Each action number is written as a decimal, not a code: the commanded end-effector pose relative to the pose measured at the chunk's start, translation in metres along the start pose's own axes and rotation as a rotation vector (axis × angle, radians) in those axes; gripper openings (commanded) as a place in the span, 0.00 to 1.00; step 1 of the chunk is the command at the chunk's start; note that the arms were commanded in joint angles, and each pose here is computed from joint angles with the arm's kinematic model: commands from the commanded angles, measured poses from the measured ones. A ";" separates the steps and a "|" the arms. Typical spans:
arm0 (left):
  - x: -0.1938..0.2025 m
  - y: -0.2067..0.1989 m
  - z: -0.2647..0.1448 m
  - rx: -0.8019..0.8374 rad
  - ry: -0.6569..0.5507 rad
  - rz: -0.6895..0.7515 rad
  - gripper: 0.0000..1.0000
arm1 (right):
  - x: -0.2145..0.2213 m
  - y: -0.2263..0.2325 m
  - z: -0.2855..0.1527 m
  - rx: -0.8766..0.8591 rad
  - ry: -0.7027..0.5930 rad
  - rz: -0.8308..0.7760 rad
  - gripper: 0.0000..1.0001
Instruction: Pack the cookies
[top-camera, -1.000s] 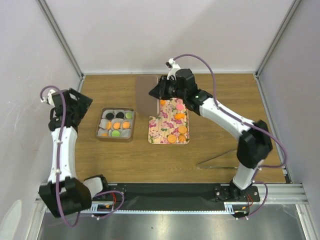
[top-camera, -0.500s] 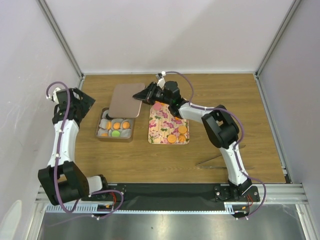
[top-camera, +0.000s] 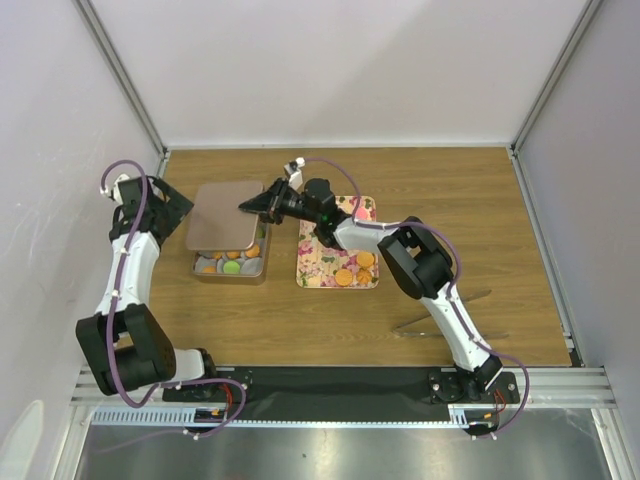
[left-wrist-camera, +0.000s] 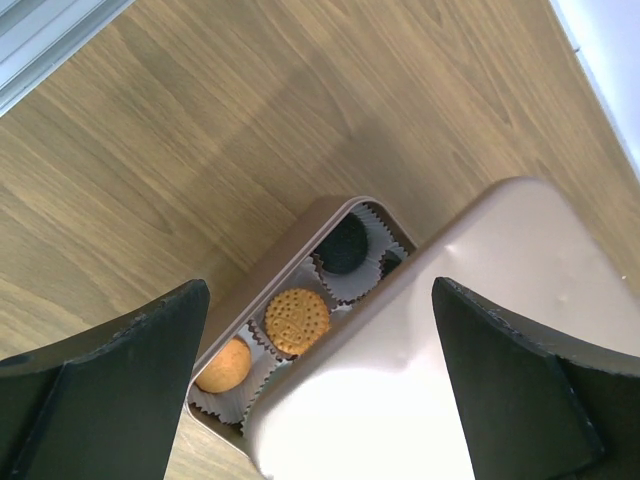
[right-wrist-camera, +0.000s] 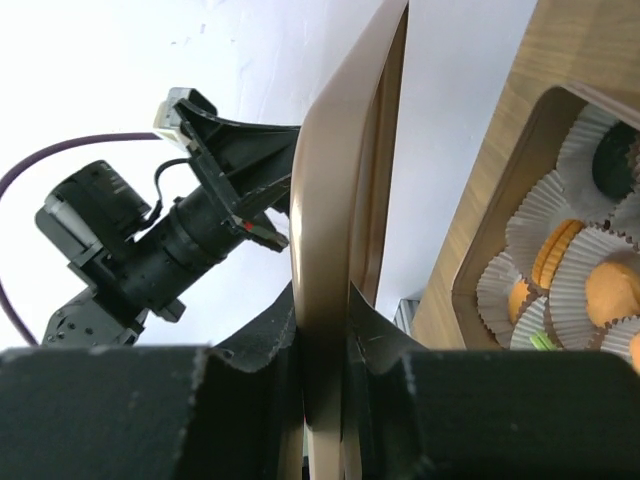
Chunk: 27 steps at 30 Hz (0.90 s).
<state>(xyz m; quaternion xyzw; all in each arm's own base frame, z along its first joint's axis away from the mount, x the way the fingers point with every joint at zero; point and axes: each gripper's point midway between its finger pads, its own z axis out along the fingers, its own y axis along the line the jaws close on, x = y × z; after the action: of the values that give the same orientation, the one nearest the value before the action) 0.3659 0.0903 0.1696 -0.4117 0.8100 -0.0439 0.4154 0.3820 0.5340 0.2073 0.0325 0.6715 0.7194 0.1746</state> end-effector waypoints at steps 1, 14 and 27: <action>-0.002 -0.001 0.005 0.024 -0.017 0.025 1.00 | -0.006 0.022 0.007 -0.078 -0.025 -0.023 0.00; 0.016 0.007 0.016 0.027 0.014 0.044 1.00 | 0.010 -0.008 0.015 -0.034 0.007 0.003 0.00; 0.026 0.008 0.025 0.038 0.046 0.058 1.00 | 0.020 -0.026 0.017 0.003 0.027 0.019 0.00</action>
<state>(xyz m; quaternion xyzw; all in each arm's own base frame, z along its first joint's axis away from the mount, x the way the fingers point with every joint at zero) 0.3643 0.0824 0.1304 -0.3931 0.8303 -0.0543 0.3914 0.3741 0.5513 0.1591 0.0456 0.6974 0.7002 0.1458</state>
